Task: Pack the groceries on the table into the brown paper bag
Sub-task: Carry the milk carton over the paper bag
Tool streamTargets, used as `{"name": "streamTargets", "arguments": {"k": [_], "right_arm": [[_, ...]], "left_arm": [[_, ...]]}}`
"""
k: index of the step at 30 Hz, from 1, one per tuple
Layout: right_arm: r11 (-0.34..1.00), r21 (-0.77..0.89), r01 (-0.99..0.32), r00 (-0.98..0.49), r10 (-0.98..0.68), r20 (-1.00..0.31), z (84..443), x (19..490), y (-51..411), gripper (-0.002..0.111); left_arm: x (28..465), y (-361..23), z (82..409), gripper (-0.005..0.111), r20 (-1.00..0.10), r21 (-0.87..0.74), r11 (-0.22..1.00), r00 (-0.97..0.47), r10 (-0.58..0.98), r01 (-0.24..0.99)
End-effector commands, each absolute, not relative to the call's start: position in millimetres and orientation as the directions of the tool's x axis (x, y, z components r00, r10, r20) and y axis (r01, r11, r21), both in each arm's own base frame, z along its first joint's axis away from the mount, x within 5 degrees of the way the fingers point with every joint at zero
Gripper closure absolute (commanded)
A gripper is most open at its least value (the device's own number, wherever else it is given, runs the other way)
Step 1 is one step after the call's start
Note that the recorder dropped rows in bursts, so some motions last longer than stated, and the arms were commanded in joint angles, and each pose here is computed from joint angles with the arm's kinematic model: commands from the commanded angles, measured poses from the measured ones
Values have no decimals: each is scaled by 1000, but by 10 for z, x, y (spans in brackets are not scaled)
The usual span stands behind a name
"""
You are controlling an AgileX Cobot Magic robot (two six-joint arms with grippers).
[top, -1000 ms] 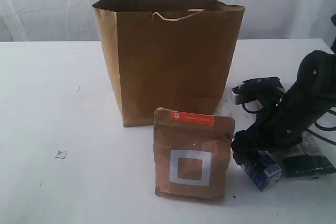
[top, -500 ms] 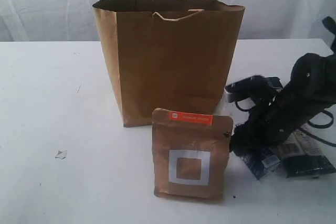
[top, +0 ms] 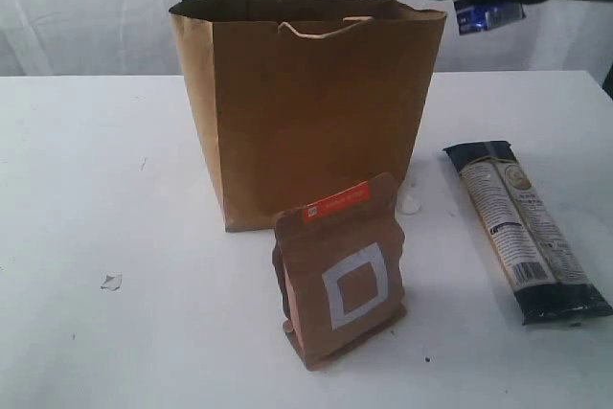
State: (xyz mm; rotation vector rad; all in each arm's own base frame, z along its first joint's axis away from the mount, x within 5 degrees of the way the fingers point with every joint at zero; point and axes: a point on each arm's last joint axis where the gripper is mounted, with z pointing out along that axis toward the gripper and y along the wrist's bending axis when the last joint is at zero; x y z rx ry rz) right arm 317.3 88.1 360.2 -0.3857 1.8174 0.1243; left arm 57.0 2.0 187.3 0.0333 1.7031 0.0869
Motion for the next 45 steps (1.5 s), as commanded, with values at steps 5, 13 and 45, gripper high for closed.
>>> {"name": "streamTargets", "arguments": {"k": [5, 13, 45], "right_arm": [[965, -37, -260, -132, -74, -989, 3782, 3591, 948, 108], [950, -35, -310, -104, -71, -992, 3856, 3823, 1214, 108], [926, -41, -375, -223, -133, -966, 3329, 4150, 1569, 108]], "left_arm": [[568, 20, 1868, 72, -990, 63, 997, -131, 59, -32], [568, 20, 1868, 72, -990, 63, 997, -131, 59, -32], [568, 21, 1868, 72, -989, 65, 997, -132, 60, -32]]}}
